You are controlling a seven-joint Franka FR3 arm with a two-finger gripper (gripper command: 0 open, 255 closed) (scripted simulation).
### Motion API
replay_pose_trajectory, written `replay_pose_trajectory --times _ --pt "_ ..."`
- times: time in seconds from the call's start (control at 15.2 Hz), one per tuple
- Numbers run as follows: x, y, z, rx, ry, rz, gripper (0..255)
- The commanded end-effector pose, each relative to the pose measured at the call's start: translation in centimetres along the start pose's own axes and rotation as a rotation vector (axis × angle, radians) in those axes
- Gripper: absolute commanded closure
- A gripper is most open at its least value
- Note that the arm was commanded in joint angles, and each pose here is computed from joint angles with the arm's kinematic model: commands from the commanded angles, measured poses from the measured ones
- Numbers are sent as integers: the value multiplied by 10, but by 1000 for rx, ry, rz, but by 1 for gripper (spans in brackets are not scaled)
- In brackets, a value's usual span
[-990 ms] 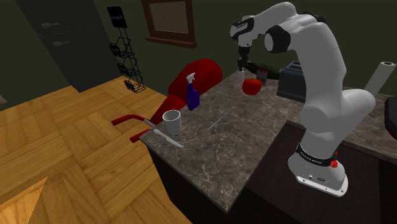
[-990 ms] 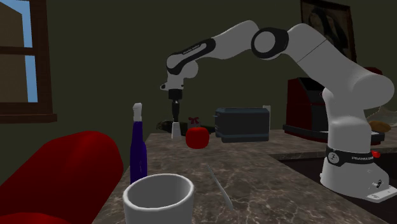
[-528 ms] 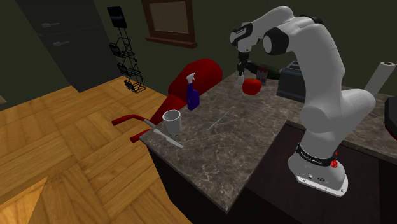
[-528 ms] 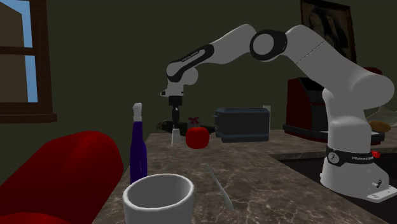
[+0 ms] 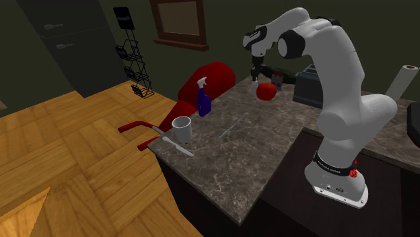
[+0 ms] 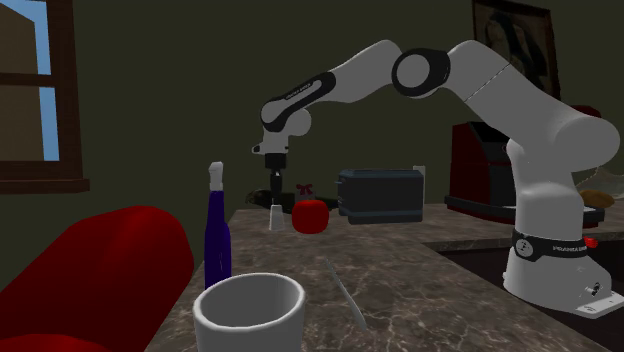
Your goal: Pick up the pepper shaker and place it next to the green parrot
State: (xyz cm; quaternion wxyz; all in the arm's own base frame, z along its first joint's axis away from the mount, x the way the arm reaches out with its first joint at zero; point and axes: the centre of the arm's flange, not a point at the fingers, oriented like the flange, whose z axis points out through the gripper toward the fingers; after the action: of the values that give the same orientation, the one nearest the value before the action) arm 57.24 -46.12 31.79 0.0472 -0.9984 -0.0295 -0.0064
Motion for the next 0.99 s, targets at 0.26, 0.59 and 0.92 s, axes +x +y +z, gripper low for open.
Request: replay_pose_trajectory --times 0.26,0.59,0.92 --pt "0 0 0 0 0 0 0" --pt "0 0 -50 0 0 0 0" --pt "0 0 -50 0 0 0 0"
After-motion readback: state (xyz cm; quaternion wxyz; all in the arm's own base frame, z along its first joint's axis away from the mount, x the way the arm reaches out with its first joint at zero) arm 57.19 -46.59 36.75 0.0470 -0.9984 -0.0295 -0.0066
